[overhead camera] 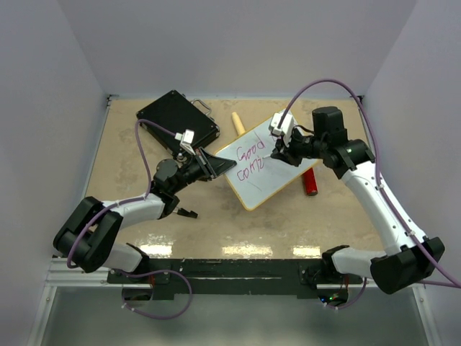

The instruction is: Write a sentence on the whiteboard

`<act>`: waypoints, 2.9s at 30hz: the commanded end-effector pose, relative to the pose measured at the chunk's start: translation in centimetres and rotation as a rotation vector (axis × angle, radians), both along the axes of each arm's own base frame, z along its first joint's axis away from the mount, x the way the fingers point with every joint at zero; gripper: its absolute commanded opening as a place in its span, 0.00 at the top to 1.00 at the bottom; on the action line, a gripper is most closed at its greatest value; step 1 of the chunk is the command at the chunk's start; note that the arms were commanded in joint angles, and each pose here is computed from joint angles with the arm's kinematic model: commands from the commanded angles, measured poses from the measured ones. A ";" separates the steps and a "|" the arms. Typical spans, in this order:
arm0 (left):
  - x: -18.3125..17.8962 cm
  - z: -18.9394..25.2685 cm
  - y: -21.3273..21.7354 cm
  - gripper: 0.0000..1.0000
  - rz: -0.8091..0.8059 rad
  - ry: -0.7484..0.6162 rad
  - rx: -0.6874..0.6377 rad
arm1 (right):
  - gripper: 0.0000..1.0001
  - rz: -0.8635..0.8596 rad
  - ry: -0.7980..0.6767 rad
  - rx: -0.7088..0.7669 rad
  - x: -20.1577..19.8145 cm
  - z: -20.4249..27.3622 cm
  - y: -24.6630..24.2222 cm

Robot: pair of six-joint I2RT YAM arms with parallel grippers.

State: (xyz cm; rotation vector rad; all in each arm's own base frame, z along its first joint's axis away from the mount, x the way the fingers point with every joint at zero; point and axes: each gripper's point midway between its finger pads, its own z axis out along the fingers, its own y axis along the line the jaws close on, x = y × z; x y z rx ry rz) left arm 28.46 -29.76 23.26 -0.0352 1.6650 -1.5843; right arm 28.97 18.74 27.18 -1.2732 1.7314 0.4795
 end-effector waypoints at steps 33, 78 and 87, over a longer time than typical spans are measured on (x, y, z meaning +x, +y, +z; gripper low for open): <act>-0.7 5.7 0.6 1.00 -0.020 -0.179 -0.130 | 1.00 0.008 -0.010 0.025 1.2 1.4 0.7; -0.8 5.1 1.0 1.00 -0.021 -0.176 -0.121 | 1.00 -0.087 -0.059 0.067 0.6 3.0 -1.6; -0.9 5.2 1.0 1.00 -0.030 -0.181 -0.122 | 1.00 -0.110 -0.041 0.059 1.8 2.0 -1.6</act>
